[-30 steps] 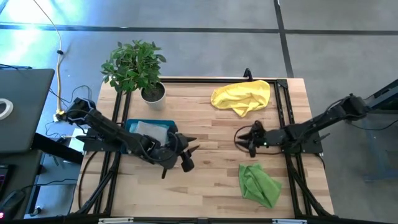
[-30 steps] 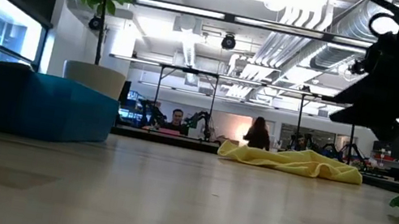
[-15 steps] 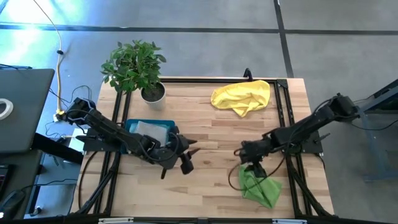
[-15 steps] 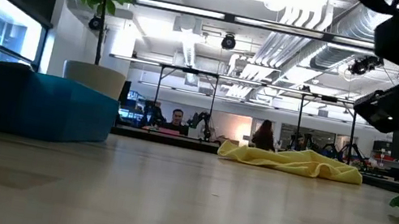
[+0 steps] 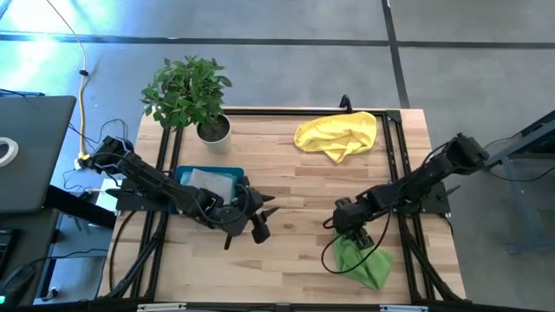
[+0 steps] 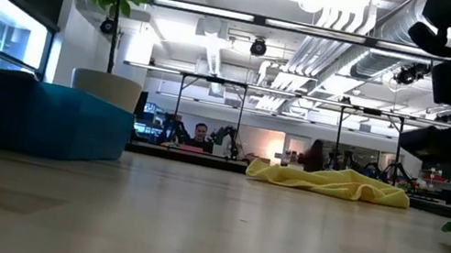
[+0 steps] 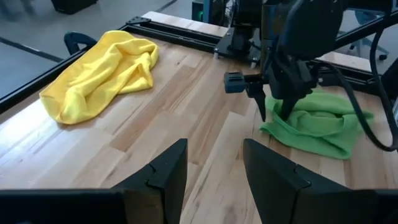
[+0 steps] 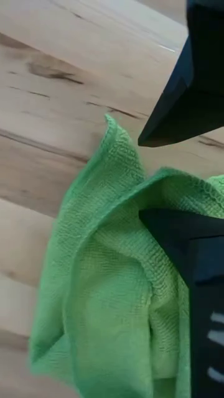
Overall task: Fold microfiber towels
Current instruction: Fold the green towel on the table
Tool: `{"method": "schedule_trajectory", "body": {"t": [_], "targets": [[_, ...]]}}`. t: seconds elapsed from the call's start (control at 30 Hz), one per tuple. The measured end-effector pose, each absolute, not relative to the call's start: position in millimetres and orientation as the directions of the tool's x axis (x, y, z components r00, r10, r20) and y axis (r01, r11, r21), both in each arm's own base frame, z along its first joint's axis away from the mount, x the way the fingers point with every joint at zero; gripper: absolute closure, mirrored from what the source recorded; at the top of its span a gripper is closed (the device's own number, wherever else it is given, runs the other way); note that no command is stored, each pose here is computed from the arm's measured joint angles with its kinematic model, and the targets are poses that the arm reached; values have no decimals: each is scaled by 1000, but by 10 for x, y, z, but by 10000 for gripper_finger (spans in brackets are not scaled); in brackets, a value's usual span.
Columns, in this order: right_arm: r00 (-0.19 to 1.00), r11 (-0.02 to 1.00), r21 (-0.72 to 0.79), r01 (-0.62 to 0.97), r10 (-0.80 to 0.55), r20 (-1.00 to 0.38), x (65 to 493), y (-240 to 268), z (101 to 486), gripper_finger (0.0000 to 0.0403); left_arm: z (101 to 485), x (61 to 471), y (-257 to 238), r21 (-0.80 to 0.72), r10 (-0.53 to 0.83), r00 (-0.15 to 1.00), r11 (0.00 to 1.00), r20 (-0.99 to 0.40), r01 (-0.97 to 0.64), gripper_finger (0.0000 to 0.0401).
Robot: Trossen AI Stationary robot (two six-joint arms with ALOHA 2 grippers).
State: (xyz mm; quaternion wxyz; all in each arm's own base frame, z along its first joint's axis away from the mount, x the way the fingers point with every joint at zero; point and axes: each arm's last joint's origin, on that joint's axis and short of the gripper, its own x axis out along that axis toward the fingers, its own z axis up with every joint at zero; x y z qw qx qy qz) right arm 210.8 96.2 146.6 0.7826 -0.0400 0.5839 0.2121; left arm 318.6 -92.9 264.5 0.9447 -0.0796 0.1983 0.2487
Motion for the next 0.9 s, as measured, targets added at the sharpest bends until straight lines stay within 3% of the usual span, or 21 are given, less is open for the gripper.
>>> {"method": "schedule_trajectory", "body": {"t": [0.17, 0.4, 0.7, 0.9], "targets": [[215, 907, 187, -377, 281, -935, 2093, 961, 1463, 272, 2645, 3186, -929, -51, 439, 797, 863, -414, -502, 254], [213, 935, 217, -281, 281, -936, 2092, 961, 1462, 392, 2645, 3186, -929, -51, 439, 797, 863, -414, -502, 254], [262, 965, 252, -72, 262, -929, 2204, 990, 1734, 399, 2642, 3189, -940, -69, 400, 809, 879, -431, -471, 254], [362, 991, 104, 89, 65, -930, 2386, 999, 2256, 401, 2600, 3208, -951, -114, 383, 809, 872, -447, -476, 254]]}}
